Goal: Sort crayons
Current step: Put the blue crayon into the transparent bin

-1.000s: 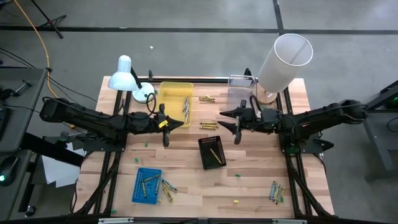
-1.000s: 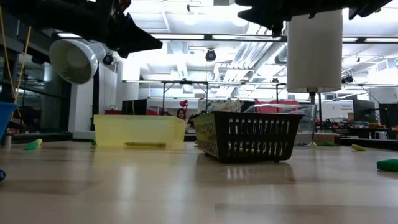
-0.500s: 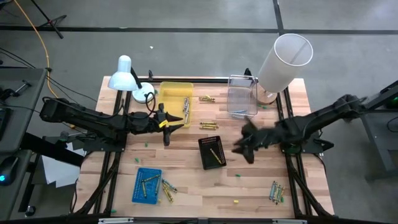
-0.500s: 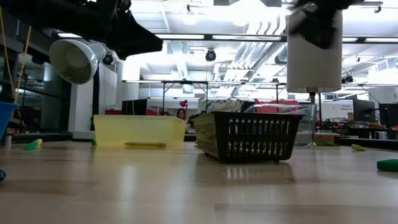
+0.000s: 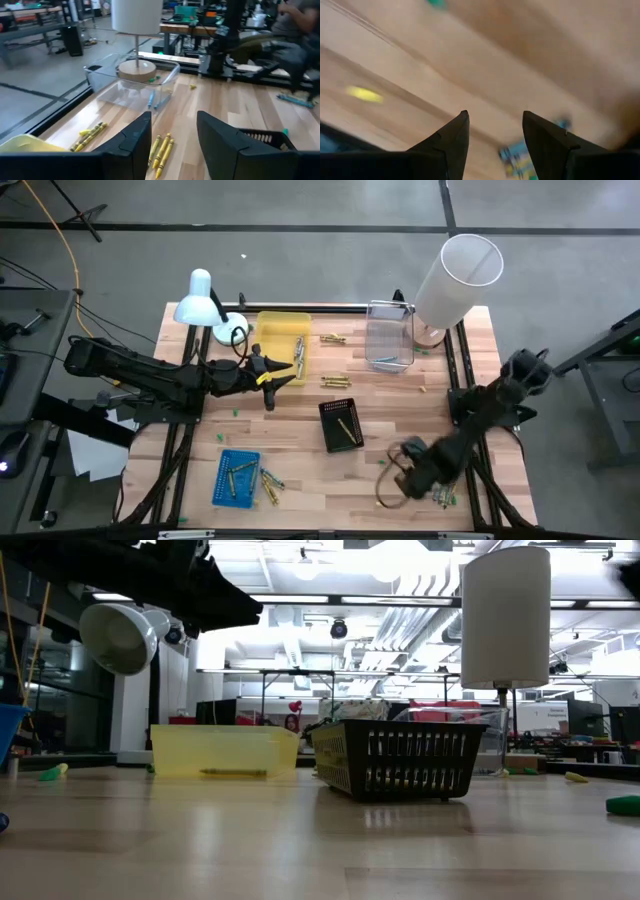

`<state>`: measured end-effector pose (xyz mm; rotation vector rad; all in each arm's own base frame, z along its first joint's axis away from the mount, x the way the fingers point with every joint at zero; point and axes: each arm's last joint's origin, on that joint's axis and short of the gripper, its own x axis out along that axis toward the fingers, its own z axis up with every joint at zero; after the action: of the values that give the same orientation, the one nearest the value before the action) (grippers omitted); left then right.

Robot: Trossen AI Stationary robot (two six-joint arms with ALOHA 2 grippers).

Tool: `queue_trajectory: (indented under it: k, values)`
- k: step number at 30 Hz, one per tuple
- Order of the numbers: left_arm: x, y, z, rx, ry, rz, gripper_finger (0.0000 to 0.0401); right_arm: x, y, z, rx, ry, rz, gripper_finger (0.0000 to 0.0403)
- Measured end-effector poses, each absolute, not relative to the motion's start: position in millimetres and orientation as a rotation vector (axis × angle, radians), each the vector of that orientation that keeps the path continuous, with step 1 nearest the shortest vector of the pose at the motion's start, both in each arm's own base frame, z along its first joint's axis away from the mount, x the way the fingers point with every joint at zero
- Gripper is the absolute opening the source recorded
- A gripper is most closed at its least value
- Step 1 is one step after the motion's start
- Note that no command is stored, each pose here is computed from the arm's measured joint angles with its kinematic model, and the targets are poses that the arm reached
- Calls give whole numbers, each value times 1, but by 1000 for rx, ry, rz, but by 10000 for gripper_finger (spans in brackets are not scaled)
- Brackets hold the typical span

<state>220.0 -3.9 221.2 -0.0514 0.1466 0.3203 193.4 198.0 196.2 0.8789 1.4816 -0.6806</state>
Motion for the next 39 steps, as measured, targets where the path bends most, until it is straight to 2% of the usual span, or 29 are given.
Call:
queue_trajectory:
  k: [4,10,18,24,39]
  values:
    - [220,-3,223,-60,129,359,147,170,230,181,958,1549,-788,179]
    - [220,-3,226,-76,87,371,147,141,249,178,1039,1424,-947,179]
    - [220,-3,225,-104,99,372,147,151,238,173,1052,1338,-977,179]
    - [219,-3,220,-111,142,375,147,149,233,159,1079,1403,-998,179]
    - [219,-3,219,-135,147,376,147,146,225,141,1104,1409,-984,179]
